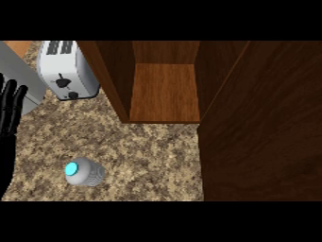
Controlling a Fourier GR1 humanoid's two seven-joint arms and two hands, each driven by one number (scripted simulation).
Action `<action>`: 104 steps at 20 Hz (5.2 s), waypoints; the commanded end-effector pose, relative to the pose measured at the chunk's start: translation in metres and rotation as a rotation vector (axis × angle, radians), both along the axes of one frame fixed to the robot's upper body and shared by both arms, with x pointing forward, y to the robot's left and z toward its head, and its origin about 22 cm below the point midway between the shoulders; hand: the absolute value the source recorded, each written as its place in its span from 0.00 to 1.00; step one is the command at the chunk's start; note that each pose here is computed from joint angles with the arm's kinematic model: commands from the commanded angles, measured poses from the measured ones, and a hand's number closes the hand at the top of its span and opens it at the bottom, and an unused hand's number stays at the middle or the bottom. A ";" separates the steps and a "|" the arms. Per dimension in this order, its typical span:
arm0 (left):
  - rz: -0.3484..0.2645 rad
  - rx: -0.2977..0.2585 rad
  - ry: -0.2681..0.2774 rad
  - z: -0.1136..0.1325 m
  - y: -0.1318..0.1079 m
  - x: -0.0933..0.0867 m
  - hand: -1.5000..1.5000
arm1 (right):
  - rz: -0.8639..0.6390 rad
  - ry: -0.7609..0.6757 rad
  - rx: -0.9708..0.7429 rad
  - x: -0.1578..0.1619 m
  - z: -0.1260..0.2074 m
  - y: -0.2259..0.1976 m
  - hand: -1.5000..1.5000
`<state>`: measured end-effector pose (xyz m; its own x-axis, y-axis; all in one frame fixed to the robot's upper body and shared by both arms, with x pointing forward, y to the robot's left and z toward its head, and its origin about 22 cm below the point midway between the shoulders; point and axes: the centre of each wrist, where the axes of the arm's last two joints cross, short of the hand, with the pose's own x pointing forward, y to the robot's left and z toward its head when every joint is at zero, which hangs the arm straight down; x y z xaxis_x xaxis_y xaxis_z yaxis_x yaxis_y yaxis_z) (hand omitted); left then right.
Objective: Pick up the bottled water, place it into the cabinet and close the cabinet
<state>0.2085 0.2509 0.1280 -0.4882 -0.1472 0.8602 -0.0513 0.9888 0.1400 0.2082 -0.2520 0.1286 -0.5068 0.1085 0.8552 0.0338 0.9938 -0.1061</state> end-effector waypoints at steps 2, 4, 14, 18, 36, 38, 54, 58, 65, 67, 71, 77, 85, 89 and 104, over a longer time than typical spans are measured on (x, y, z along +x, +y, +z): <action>-0.141 -0.036 0.000 -0.014 -0.001 -0.009 0.00 | 0.017 -0.003 -0.030 -0.014 0.008 0.010 0.00; -0.280 0.006 -0.023 0.011 0.018 -0.019 0.00 | 0.032 0.017 -0.006 -0.024 -0.006 0.020 0.00; -0.507 -0.284 0.244 0.016 0.018 -0.099 0.00 | 0.288 0.141 0.058 -0.066 0.024 0.035 0.00; -0.487 -0.289 0.251 0.026 0.030 -0.110 0.00 | 0.287 0.151 0.065 -0.086 0.028 0.040 0.00; -0.448 -0.281 0.304 0.031 0.020 -0.123 0.00 | 0.284 0.138 0.107 -0.107 0.061 0.049 0.00; -0.420 -0.279 0.314 0.028 0.030 -0.121 0.00 | 0.286 0.152 0.079 -0.103 0.063 0.047 0.00; -0.388 -0.262 0.338 0.010 0.039 -0.096 0.00 | 0.301 0.139 0.073 -0.113 0.076 0.044 0.00; -0.342 -0.268 0.365 -0.020 0.039 -0.070 0.00 | 0.305 0.142 0.090 -0.107 0.072 0.046 0.00; -0.281 -0.219 0.421 -0.056 0.039 -0.043 0.00 | 0.317 0.151 0.084 -0.120 0.081 0.050 0.00; -0.263 -0.199 0.427 -0.067 0.053 -0.037 0.00 | 0.327 0.151 0.094 -0.106 0.077 0.058 0.00; -0.291 -0.177 0.443 -0.085 0.039 -0.022 0.00 | 0.326 0.143 0.070 -0.104 0.082 0.048 0.00; -0.276 -0.190 0.465 -0.134 0.040 -0.023 0.00 | 0.323 0.146 0.088 -0.112 0.082 0.059 0.00; -0.255 -0.175 0.499 -0.190 0.041 -0.024 0.00 | 0.331 0.144 0.055 -0.110 0.080 0.054 0.00; -0.218 -0.193 0.531 -0.211 0.050 -0.019 0.00 | 0.342 0.145 0.090 -0.118 0.088 0.060 0.00; -0.256 -0.223 0.527 -0.269 0.059 -0.015 0.00 | 0.331 0.176 0.047 -0.122 0.092 0.052 0.00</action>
<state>0.1910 0.3093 -0.1313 0.0116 0.0943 0.9955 0.2008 0.9750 -0.0947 0.1309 -0.1805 0.1911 -0.3016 -0.0707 0.9508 -0.2999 0.9537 -0.0242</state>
